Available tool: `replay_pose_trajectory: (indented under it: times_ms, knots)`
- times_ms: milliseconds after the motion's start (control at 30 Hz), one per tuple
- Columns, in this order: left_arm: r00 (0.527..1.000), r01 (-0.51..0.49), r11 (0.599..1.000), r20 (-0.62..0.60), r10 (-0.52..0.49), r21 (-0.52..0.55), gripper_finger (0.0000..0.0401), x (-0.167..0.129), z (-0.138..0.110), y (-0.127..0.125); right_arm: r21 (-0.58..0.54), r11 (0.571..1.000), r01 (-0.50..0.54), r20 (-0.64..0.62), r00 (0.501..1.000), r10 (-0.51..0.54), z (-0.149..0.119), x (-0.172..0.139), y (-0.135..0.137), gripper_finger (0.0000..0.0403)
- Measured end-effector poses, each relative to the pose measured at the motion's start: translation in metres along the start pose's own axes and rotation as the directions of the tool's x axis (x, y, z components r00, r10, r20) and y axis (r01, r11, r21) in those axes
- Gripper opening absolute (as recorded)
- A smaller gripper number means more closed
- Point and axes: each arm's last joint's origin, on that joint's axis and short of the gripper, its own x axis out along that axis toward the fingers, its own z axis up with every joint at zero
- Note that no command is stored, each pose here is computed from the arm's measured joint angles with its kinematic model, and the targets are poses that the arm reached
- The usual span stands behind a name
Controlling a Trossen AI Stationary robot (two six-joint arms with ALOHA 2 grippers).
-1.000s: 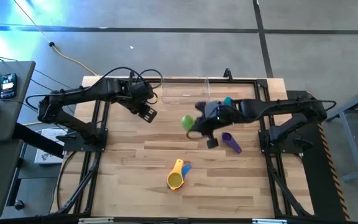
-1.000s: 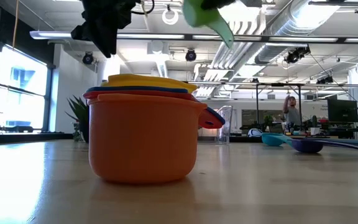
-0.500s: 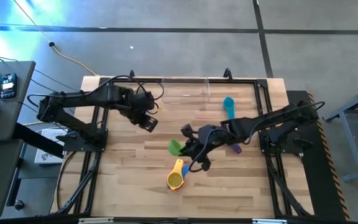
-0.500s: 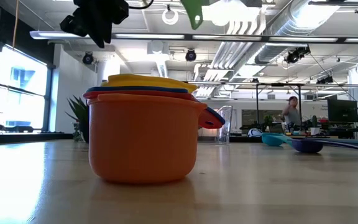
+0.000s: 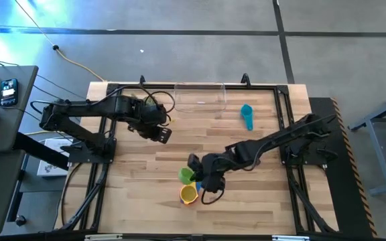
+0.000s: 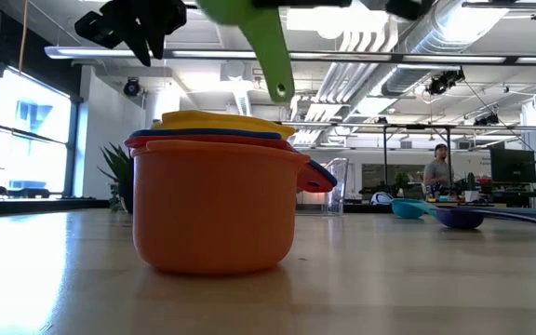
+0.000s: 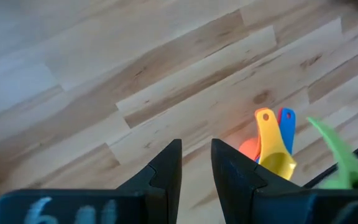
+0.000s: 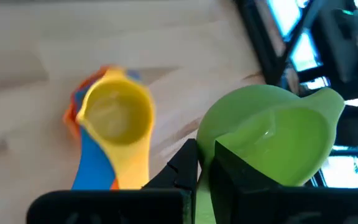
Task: Nest measuring cups in basket
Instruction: Stack the green measuring cup on the yellow measuring cup
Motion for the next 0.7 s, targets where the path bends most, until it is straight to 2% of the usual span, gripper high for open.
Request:
replay_pose_trajectory:
  times_ms: [100,200,367,467,700]
  knots:
    - [1.000,0.001,0.998,0.000,-0.001,-0.064,0.0078,0.000,-0.001,-0.001,-0.091,0.996,-0.015,-0.091,0.996,0.006,-0.001,0.007,0.008,0.0012]
    - [1.000,0.004,0.996,-0.004,-0.004,-0.094,0.0078,0.001,-0.006,-0.004,-0.115,0.993,-0.037,-0.212,0.977,0.012,-0.006,0.008,0.014,0.0012]
    - [0.999,-0.001,0.998,-0.032,-0.001,-0.061,0.0078,0.010,-0.024,-0.017,0.000,0.998,-0.063,-0.294,0.954,0.061,-0.017,-0.001,0.014,0.0011]
    - [0.999,0.001,1.000,-0.044,-0.002,-0.008,0.0078,0.018,-0.039,-0.027,0.015,0.998,-0.059,-0.317,0.946,0.061,-0.021,-0.010,0.011,0.0006]
    - [0.996,-0.019,0.997,-0.087,0.026,0.080,0.0078,0.043,-0.077,-0.050,0.148,0.989,0.004,-0.343,0.938,0.048,-0.032,-0.033,-0.001,0.0007]
